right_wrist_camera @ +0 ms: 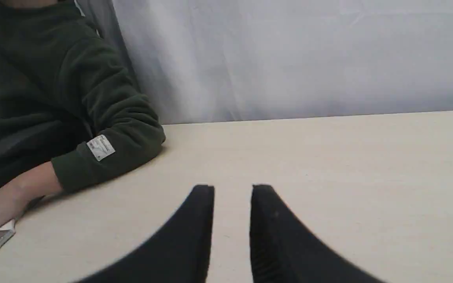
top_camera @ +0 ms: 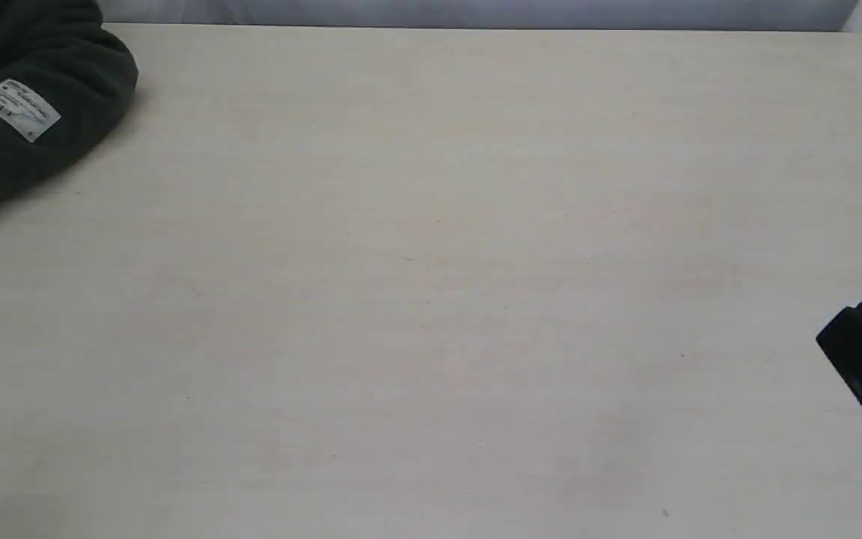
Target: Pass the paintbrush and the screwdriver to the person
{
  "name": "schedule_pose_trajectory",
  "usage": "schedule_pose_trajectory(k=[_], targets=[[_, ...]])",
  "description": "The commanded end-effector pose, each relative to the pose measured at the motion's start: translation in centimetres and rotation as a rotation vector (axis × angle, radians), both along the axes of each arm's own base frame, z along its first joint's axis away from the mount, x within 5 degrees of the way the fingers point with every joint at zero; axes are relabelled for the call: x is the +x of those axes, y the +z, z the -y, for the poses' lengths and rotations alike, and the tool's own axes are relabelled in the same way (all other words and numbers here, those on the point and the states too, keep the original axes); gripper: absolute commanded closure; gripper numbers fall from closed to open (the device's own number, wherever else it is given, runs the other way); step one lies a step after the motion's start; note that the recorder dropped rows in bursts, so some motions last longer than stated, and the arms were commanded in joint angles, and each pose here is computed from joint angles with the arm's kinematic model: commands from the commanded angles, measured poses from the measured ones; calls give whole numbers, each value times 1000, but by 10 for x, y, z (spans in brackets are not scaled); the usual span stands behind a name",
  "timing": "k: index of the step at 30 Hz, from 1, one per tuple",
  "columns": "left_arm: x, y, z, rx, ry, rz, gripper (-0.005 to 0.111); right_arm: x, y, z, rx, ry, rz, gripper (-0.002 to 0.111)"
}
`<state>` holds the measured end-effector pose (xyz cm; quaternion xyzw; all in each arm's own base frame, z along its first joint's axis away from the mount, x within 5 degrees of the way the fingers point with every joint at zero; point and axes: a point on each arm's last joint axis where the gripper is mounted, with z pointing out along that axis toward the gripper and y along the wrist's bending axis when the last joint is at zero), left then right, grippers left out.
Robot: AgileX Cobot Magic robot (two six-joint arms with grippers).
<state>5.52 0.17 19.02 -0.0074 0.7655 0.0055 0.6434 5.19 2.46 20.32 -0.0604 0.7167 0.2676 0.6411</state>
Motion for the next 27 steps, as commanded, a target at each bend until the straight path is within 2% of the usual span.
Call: schedule_pose_trajectory(k=[1,12,15,20,27], targets=[[0,0,0,-3,-7,11,107,0,-1,1,11,-7,-9,89],[0,0,0,-3,-7,11,107,0,-1,1,9,-7,-8,89],[0,0,0,-3,-7,11,107,1,-3,3,-91,-26,17,89],[0,0,1,-7,-7,10,107,2,-17,12,-236,-107,-85,89],[0,0,1,-7,-7,10,107,3,-21,22,-279,-249,-135,89]])
